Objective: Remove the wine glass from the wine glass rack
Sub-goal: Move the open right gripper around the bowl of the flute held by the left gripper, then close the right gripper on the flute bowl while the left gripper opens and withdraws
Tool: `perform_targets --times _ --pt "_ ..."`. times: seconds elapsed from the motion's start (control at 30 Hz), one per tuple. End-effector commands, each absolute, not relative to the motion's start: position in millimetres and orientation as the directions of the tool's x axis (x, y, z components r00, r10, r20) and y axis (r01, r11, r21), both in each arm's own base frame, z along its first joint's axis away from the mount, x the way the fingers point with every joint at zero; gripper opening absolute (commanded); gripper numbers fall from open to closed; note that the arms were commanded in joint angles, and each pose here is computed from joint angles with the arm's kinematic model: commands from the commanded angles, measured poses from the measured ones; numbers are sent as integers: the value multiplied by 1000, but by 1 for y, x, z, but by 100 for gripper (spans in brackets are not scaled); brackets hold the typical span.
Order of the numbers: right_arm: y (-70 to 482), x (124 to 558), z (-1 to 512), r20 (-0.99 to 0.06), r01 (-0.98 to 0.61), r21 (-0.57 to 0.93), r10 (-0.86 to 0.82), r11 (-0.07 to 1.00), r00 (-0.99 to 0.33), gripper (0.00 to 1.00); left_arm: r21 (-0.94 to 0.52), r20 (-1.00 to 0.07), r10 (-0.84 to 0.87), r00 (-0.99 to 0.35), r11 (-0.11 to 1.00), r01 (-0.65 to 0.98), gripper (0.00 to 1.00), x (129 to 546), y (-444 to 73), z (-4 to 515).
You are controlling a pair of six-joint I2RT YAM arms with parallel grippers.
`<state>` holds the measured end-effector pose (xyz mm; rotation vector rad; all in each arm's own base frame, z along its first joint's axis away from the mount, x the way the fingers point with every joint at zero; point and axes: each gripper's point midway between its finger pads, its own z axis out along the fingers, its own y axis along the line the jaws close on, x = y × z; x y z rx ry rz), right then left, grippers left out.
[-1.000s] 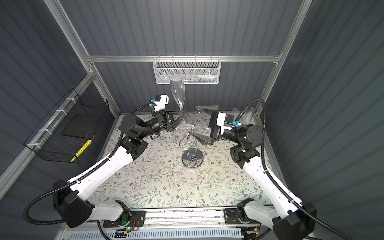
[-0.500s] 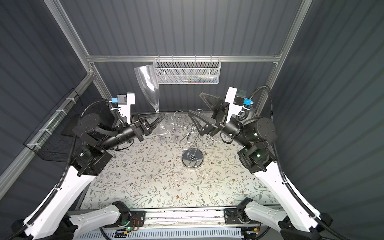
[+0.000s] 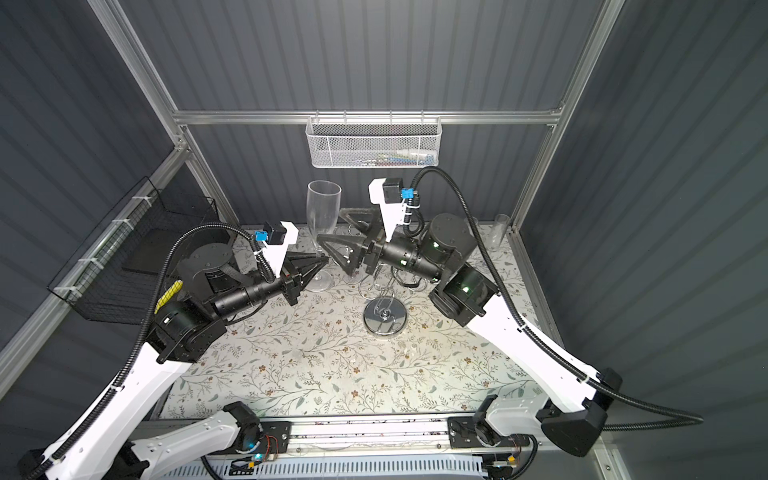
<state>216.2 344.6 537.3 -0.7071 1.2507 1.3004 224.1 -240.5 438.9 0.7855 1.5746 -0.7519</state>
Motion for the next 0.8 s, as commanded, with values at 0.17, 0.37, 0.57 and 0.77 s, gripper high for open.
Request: perform_targets --times 0.17,0.37,0.57,0.77 --pt "363 225 546 -925 -952 220 355 212 -134 96 43 -991 130 -36 560 828 0 217 -236 434" --pt "368 228 547 -914 -951 238 378 199 -150 88 54 -986 160 -44 561 826 0 216 -234 422" --pt "369 234 544 -908 -944 252 389 213 -155 71 61 -984 175 -47 562 825 0 217 -234 416" --pt "370 235 541 -904 -942 262 396 211 -163 58 66 -983 180 -44 564 823 0 217 -233 415"
